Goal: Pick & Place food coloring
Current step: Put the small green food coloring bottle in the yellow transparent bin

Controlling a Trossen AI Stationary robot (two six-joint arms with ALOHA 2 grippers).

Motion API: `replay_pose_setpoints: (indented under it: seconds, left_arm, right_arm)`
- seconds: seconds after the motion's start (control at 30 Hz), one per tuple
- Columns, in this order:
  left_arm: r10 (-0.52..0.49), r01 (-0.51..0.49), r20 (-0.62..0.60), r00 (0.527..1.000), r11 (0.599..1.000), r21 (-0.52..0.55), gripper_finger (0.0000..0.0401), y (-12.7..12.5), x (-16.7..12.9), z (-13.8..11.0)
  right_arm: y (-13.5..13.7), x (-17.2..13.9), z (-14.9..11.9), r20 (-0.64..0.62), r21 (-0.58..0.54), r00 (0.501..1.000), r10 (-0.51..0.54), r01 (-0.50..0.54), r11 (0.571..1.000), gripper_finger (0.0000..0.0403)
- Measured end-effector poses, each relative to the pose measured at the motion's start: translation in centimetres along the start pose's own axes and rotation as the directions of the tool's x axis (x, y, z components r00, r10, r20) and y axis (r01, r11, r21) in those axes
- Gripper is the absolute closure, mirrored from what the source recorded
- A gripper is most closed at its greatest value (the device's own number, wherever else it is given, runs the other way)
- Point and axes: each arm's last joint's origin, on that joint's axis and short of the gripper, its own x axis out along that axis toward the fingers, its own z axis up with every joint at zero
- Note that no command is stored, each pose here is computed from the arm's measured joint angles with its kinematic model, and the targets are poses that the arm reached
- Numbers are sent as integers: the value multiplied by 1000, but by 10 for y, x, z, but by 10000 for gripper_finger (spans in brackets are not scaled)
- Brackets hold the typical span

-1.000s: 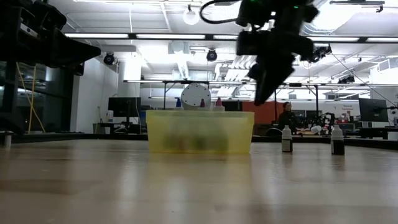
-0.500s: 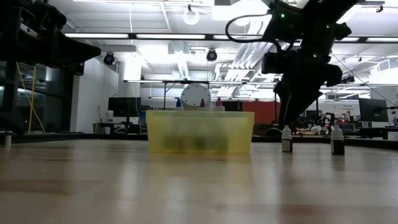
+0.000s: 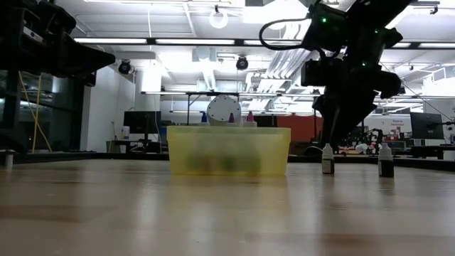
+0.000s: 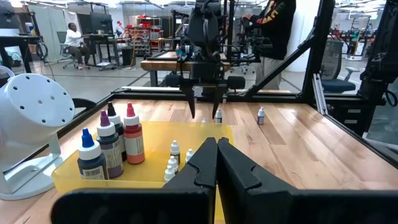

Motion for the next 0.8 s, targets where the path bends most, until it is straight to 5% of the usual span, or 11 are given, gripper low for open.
replay_pose_setpoints:
  seconds: [0.8]
  left_arm:
    - [0, 0, 0, 1000, 1000, 0, 401, 0, 0, 0]
  right_arm:
    - [7, 15, -7, 6, -60, 1000, 13, -13, 998, 192]
